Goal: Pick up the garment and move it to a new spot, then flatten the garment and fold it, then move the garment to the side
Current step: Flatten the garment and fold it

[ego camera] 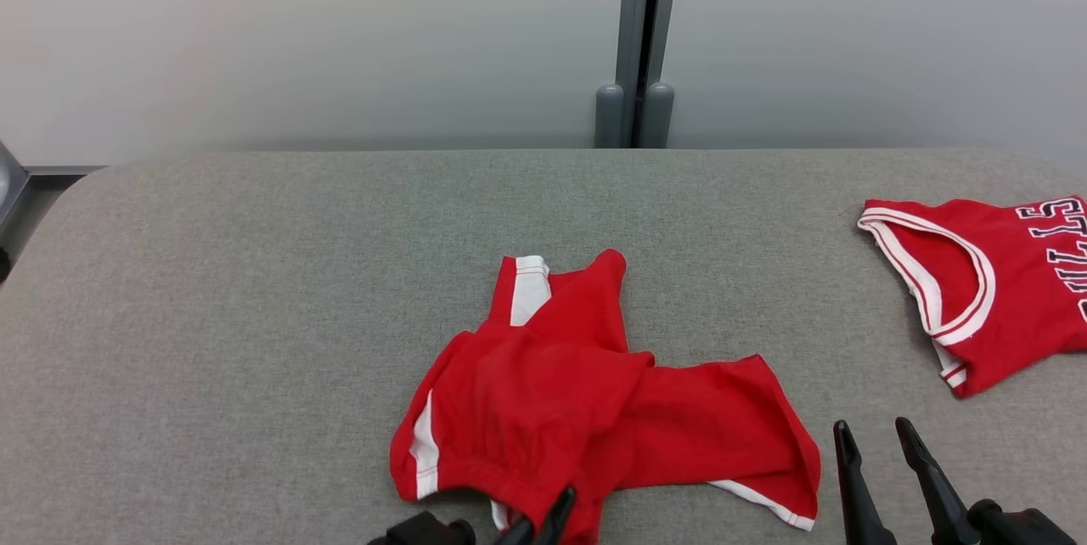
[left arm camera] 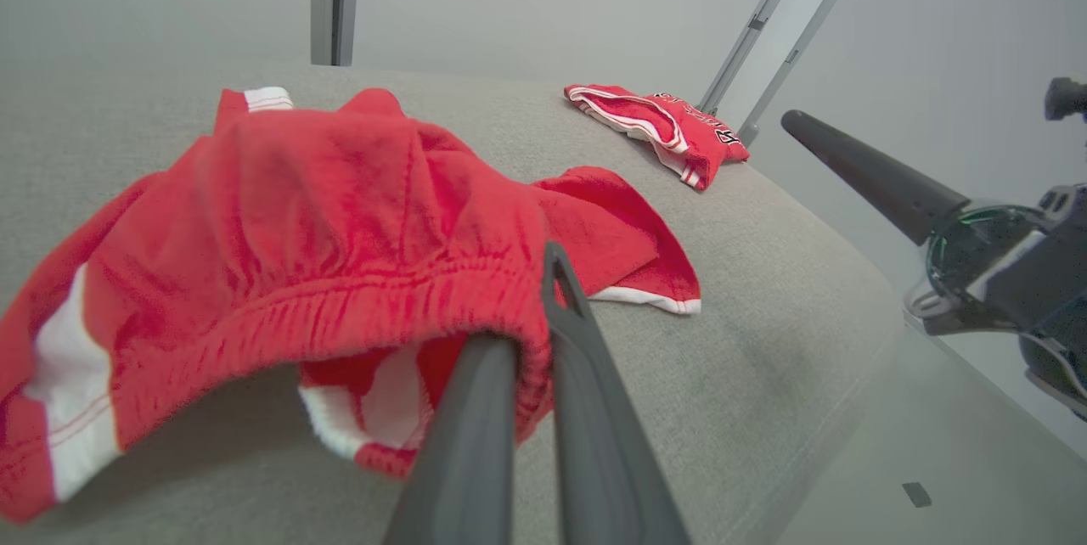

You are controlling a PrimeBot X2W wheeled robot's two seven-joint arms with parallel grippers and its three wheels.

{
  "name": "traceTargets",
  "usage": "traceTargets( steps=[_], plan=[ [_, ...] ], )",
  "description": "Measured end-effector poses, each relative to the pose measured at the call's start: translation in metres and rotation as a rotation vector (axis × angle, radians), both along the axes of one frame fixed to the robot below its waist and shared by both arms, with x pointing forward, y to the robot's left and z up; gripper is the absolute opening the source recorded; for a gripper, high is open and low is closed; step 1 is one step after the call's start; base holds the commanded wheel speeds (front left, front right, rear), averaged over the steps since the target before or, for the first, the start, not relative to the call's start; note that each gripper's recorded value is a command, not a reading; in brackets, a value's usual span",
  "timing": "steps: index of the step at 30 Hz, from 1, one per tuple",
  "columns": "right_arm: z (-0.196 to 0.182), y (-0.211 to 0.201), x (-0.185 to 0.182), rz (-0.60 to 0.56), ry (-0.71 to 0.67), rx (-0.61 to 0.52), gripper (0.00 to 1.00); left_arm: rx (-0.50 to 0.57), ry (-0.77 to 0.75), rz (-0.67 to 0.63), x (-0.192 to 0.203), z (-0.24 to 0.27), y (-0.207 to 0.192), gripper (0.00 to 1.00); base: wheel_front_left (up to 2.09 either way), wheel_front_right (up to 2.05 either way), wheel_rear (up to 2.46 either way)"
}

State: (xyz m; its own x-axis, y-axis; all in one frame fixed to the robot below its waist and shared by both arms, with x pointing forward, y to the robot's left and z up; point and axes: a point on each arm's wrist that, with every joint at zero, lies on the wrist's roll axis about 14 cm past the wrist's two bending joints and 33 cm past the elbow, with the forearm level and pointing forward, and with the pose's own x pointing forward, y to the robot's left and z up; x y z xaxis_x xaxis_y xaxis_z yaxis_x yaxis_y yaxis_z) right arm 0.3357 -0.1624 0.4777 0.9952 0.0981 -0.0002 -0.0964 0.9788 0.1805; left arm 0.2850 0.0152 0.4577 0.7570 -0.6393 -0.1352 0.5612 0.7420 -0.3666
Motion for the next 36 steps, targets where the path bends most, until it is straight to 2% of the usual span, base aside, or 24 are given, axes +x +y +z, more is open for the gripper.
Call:
traceTargets(
  steps=[6, 12, 25, 36],
  plan=[
    [-0.007, 0.004, 0.004, 0.013, 0.023, 0.0, 1.0, -0.058, 0.098, -0.044, -0.026, 0.001, -0.01, 0.0, 0.0, 0.0, 0.0],
    [-0.012, 0.001, 0.003, 0.003, 0.04, 0.0, 1.0, -0.008, 0.106, -0.03, -0.021, -0.011, -0.005, 0.0, 0.0, 0.0, 0.0],
    [-0.024, -0.018, 0.0, -0.056, 0.078, -0.032, 1.0, 0.059, 0.063, 0.089, 0.043, -0.033, 0.031, 0.0, 0.0, 0.0, 0.0],
    [-0.029, -0.033, -0.004, -0.105, 0.098, -0.042, 1.0, 0.146, 0.106, 0.187, 0.084, -0.067, 0.062, 0.0, 0.0, 0.0, 0.0]
  ],
)
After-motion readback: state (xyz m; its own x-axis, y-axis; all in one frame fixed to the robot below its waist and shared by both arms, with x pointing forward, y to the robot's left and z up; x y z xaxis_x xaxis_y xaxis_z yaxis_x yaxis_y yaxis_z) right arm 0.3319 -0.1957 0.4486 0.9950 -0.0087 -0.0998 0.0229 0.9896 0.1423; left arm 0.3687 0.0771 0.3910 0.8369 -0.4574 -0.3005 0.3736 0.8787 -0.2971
